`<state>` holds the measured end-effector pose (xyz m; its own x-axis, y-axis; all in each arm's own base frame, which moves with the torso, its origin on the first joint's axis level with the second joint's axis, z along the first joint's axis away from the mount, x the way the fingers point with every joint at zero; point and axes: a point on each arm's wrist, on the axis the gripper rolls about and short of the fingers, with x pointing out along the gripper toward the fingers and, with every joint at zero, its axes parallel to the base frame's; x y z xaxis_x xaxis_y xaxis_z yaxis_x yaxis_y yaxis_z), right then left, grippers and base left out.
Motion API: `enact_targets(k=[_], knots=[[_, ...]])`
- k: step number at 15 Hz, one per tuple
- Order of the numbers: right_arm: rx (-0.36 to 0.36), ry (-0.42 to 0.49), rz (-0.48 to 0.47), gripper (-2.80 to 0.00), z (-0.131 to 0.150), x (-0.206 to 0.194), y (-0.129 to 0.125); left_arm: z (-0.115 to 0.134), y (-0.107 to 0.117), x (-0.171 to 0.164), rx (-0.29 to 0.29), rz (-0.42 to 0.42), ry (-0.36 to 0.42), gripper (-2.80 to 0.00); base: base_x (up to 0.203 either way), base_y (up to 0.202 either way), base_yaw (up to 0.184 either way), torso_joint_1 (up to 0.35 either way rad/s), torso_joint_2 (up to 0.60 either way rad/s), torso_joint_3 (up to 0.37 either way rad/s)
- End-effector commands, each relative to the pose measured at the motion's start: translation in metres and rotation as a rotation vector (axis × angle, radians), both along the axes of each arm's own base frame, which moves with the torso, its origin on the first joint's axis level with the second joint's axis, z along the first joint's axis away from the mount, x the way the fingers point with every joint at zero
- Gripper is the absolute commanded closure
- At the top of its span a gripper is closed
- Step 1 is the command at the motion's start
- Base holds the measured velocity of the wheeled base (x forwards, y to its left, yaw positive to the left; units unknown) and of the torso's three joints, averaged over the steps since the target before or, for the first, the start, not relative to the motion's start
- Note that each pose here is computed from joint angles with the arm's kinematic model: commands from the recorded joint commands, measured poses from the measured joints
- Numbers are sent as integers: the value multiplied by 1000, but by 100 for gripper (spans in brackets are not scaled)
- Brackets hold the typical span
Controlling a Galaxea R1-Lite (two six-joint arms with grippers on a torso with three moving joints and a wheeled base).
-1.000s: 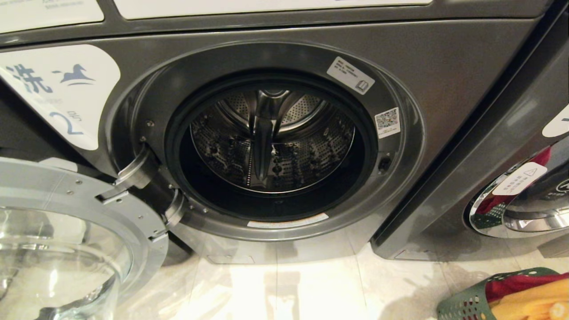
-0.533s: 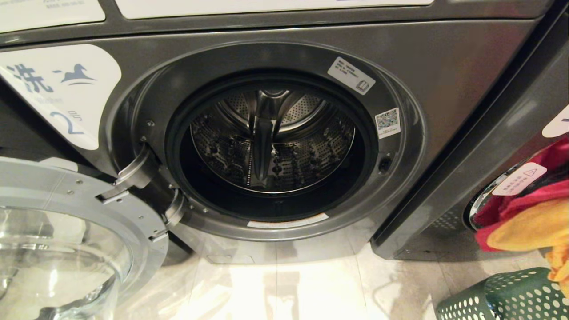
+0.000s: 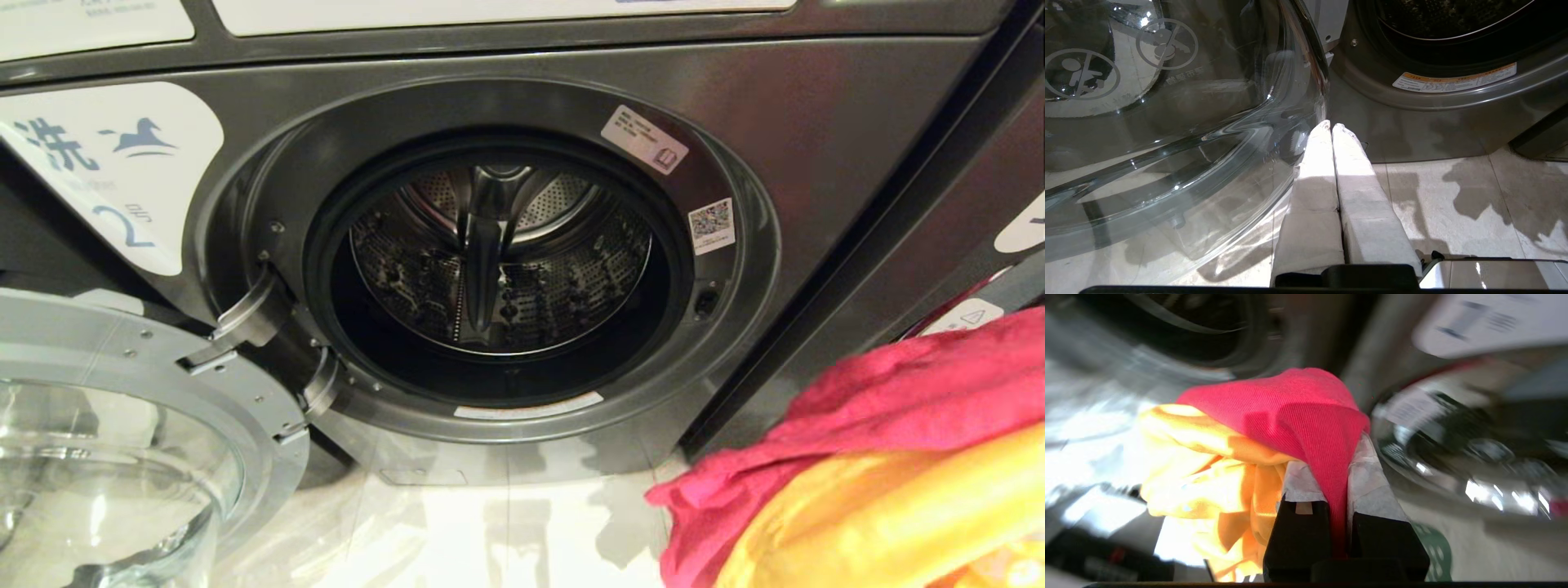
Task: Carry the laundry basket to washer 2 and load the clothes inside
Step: Place the clothes into the washing machine
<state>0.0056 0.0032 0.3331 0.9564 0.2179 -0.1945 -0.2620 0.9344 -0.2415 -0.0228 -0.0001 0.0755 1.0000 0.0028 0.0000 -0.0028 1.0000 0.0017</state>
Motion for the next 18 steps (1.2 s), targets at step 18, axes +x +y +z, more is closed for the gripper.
enact_targets(k=[18], knots=[[15,-177,561,0,-67,169,211,0,0,0,0,0,2,0,0,0,0,0,0,0]])
